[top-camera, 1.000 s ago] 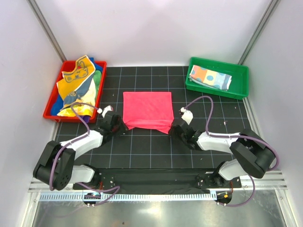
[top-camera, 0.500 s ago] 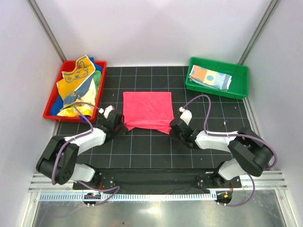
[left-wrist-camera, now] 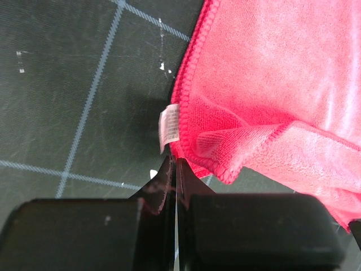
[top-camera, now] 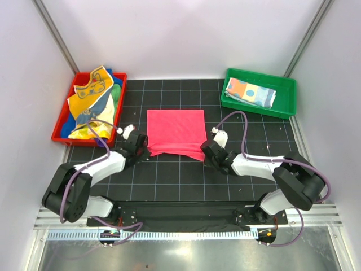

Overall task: Fold and stack the towels
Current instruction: Fold the towel

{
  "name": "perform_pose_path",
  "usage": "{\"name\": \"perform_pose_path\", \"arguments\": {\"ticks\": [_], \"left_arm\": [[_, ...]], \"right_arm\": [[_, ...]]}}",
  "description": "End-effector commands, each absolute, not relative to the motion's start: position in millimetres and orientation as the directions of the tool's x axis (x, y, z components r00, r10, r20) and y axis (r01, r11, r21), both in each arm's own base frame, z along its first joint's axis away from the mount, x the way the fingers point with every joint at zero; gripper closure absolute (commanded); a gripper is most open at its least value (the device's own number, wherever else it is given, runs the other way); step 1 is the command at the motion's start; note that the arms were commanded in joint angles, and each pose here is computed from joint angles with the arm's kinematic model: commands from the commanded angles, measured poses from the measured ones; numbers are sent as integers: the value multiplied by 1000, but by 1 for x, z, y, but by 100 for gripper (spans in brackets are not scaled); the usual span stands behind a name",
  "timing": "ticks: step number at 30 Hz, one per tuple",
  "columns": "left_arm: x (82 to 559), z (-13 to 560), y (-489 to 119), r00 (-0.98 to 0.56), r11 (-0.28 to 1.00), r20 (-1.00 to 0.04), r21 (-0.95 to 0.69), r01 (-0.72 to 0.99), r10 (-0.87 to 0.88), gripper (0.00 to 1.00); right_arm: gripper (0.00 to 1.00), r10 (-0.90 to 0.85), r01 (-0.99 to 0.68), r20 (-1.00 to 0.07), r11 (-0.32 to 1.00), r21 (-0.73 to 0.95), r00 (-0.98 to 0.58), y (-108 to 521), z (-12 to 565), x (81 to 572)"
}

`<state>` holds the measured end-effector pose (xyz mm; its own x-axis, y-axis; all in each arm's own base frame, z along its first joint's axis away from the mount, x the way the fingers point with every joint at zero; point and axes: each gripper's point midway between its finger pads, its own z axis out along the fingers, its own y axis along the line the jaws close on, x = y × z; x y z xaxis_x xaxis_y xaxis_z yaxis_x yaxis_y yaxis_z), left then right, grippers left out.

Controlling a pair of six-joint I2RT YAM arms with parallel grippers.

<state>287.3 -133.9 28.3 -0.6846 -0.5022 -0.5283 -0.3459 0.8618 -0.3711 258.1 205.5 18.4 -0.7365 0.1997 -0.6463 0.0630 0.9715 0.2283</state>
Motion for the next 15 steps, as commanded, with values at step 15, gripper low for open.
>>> {"name": "perform_pose_path", "arguments": {"ticks": [15], "left_arm": [[257,30,-113,-731,898,-522,-269,-347,-439,100]], "right_arm": [[99,94,22,-644,993,119,-759,182,32,244]]}}
